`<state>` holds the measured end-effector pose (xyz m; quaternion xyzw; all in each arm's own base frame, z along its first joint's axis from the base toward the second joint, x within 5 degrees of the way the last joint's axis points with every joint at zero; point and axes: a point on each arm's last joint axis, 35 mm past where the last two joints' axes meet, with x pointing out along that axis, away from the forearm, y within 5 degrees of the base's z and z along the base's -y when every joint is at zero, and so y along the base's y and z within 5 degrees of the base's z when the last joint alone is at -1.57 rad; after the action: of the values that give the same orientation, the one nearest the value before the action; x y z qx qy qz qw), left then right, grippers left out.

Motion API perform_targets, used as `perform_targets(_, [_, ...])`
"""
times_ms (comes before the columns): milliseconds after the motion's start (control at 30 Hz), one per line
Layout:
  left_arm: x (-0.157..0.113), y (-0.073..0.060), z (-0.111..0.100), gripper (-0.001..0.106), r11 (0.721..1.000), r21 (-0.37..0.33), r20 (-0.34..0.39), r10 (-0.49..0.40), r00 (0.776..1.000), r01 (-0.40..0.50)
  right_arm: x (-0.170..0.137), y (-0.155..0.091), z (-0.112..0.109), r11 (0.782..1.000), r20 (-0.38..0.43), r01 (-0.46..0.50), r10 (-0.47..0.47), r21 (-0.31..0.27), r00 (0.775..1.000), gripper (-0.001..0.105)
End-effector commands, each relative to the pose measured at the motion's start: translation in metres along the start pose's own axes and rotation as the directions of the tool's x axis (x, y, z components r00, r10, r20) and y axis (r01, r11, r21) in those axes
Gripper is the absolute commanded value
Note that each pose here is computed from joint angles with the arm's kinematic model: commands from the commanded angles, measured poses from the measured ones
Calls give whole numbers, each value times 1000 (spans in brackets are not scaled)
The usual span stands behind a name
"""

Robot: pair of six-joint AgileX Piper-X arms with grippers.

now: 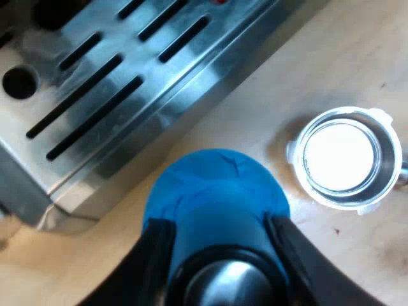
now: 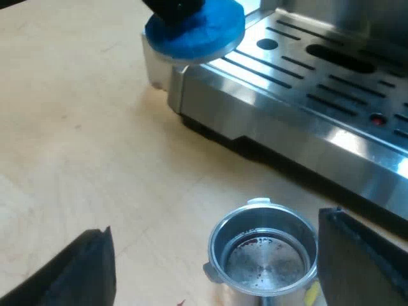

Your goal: Grind coffee beans and then tamp

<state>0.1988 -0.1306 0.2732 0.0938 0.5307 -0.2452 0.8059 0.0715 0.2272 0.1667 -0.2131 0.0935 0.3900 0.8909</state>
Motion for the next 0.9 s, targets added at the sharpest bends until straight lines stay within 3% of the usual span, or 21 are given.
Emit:
perform_targets(33, [0,11,-3,0,999,-37,-4,18,1000,-18,-1,-1,6,1000,28,-17,17,-4,999,67])
perform_targets(233, [6,24,-9,0,996,-81,-17,39,999,-40,-1,-1,6,1000,28,-17,17,-4,999,67])
perform_targets(600, [44,29,-39,0,995,-92,-33,40,999,-43,-1,0,5,1000,25,-20,20,-6,1000,67])
perform_targets(900, [78,33,-50,0,994,-101,-116,39,992,-51,-1,0,5,1000,25,-23,23,0,999,67])
